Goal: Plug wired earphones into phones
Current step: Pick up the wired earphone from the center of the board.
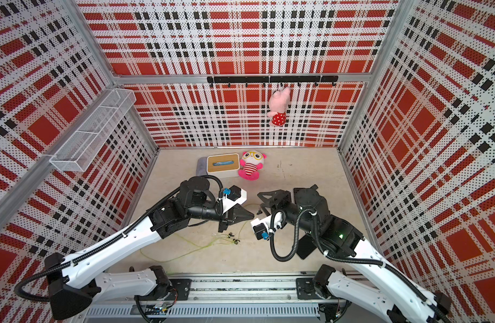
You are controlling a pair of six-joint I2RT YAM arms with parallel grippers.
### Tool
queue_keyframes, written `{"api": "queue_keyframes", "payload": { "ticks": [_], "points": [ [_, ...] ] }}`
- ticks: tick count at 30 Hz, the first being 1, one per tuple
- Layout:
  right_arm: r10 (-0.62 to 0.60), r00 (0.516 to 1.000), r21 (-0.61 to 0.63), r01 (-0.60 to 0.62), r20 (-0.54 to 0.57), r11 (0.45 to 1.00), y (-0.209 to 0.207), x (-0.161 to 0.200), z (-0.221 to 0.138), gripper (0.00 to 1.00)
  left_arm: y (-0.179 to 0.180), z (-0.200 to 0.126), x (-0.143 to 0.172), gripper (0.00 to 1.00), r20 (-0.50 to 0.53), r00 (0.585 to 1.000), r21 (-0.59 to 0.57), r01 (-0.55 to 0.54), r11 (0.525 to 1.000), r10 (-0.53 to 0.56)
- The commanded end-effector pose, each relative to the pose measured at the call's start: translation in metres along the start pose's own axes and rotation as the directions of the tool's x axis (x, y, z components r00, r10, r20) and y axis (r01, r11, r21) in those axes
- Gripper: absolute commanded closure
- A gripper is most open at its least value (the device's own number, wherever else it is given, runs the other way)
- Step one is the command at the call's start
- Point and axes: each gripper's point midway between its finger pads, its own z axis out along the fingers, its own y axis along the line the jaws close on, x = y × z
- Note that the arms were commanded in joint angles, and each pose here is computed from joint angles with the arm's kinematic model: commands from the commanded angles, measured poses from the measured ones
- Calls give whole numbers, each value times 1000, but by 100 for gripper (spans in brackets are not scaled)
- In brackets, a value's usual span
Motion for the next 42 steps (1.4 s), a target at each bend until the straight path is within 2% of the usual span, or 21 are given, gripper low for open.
{"api": "queue_keyframes", "payload": {
  "ticks": [1, 5, 15, 24, 32, 34, 40, 41, 42],
  "points": [
    [-6, 998, 14, 6, 55, 1000, -2, -9, -3, 61, -5, -2, -4, 100, 5, 1000, 15, -20, 1000, 20],
    [2, 998, 13, -3, 62, 1000, 1, -10, -6, 68, -4, -2, -3, 100, 3, 1000, 15, -15, 1000, 14],
    [52, 993, -16, -50, 101, 999, 8, -17, -10, 71, 4, -1, 1, 100, -6, 1000, -5, -1, 1000, 1],
    [80, 990, -33, -77, 117, 997, 13, -20, -10, 90, 11, -7, 0, 100, 6, 1000, -35, -1, 999, 1],
    [119, 983, -42, -114, 142, 993, 15, -24, -13, 91, 20, -12, -2, 100, 14, 1000, -75, -5, 997, 6],
    [130, 981, -39, -126, 143, 991, 15, -24, -13, 96, 20, -12, -3, 100, 19, 1000, -76, -7, 997, 8],
    [232, 956, -27, -231, 181, 973, 4, -31, -13, 100, 19, -7, -2, 100, 11, 1000, -95, -15, 995, 16],
    [257, 950, -34, -255, 179, 966, 3, -31, -13, 100, 19, -7, -2, 95, 10, 1000, -103, -19, 994, 20],
    [281, 944, -35, -279, 171, 960, 2, -30, -12, 100, 21, -8, -3, 76, 10, 1000, -125, -24, 992, 25]
  ]
}}
